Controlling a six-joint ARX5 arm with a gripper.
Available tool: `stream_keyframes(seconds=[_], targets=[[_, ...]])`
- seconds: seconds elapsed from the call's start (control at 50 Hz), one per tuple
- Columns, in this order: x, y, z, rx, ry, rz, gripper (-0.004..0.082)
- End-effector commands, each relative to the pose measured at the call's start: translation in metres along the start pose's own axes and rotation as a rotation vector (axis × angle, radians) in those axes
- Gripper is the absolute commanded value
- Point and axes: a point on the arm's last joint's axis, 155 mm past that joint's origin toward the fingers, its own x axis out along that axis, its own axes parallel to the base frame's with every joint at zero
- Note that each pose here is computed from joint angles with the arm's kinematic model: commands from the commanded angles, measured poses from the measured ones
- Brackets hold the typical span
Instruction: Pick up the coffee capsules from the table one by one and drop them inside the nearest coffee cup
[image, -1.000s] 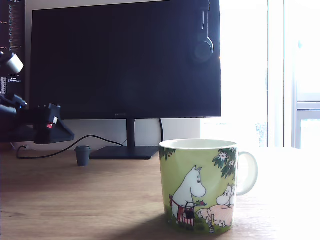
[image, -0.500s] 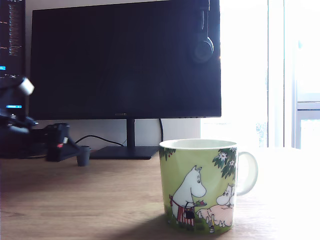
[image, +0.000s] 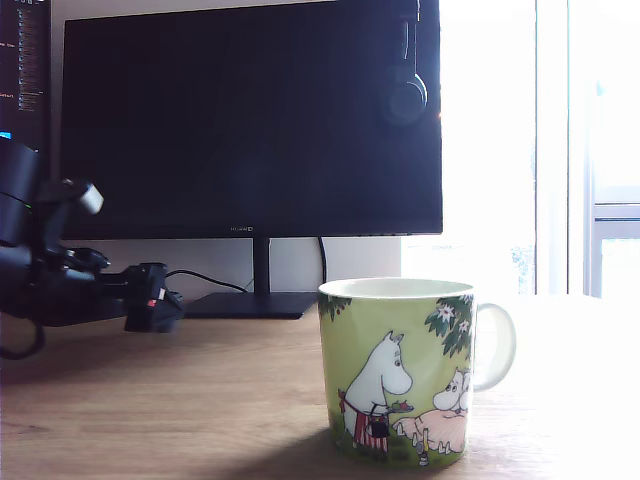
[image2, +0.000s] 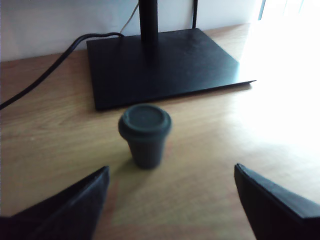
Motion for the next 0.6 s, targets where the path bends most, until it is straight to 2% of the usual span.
stream_keyframes(seconds=[0.0,0.2,0.36,0.46,0.58], targets=[[0.006,0.005,-0.004,0.001,0.003,0.005,0.0727],[0.023,0.007,-0.005,-0.008,0.033,-0.02,0.0727],[0.038,0.007,-0.014,-0.02,0.081,-0.038,0.0727],[0.043,0.008,-0.022,-0.028,0.115,-0.038,0.0727],[0.043,0.009,-0.022,-0.025,0.117,-0.036,0.0727]])
